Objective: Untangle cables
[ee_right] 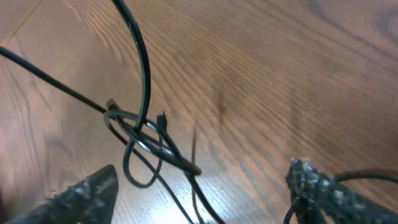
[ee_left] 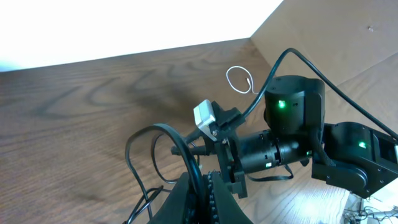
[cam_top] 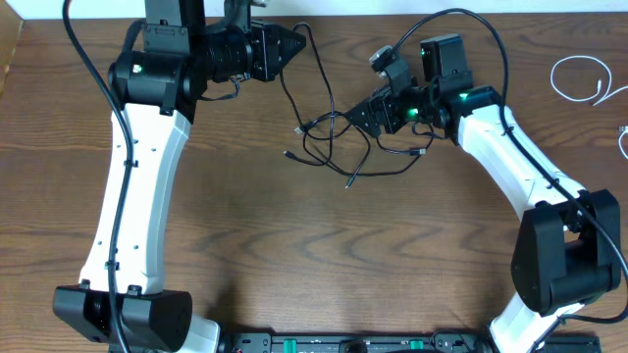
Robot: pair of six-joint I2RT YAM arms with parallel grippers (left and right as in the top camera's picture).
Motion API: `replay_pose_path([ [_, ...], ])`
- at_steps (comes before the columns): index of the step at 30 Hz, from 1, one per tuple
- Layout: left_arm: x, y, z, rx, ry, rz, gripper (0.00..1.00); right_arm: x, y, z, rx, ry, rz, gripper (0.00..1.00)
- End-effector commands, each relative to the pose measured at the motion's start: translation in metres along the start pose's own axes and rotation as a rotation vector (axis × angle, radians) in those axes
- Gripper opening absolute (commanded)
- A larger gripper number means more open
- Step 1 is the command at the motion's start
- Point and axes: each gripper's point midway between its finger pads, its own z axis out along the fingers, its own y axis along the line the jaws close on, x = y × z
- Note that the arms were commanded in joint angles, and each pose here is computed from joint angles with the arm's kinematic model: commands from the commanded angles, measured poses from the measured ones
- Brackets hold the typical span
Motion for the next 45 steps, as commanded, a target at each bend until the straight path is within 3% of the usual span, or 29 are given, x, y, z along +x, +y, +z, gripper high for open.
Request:
replay_pose_path([
  [1, -0.005, -0.008, -0.005, 0.025, -0.015, 0.006, 0.08, 0.019, -0.002, 0.022, -0.027, 0.059, 0.009, 0.76],
  [8, -0.005, -0.009, -0.005, 0.027, -0.014, -0.017, 0.07, 0.036, 0.001, 0.066, -0.072, 0.090, -0.018, 0.65],
  [11, -0.004, -0.012, -0.005, 0.047, -0.011, -0.016, 0.07, 0.027, -0.014, 0.078, -0.001, 0.045, 0.015, 0.47],
  [12, -0.004, -0.013, -0.005, 0.051, -0.011, -0.017, 0.07, 0.025, -0.029, 0.079, 0.085, 0.029, 0.089, 0.34],
  [14, -0.004, -0.013, -0.005, 0.054, -0.010, -0.017, 0.07, 0.028, -0.063, 0.075, 0.278, 0.010, 0.246, 0.21],
  [17, -0.005, -0.012, -0.007, 0.050, -0.013, -0.018, 0.08, 0.053, -0.112, 0.050, 0.595, 0.022, 0.454, 0.27],
  [20, -0.009, 0.004, -0.013, -0.002, -0.033, -0.031, 0.07, 0.081, -0.143, 0.020, 0.783, 0.088, 0.511, 0.30],
  [31, -0.022, 0.114, -0.070, -0.457, -0.146, -0.144, 0.08, 0.139, -0.210, -0.069, 0.954, 0.240, 0.654, 0.40],
  [40, -0.016, 0.113, -0.068, -0.459, -0.127, -0.156, 0.07, 0.123, -0.203, -0.074, 0.809, 0.251, 0.619, 0.50],
  [45, -0.014, 0.096, -0.059, -0.362, -0.113, -0.178, 0.07, 0.037, -0.127, -0.049, 0.334, 0.114, 0.366, 0.59],
])
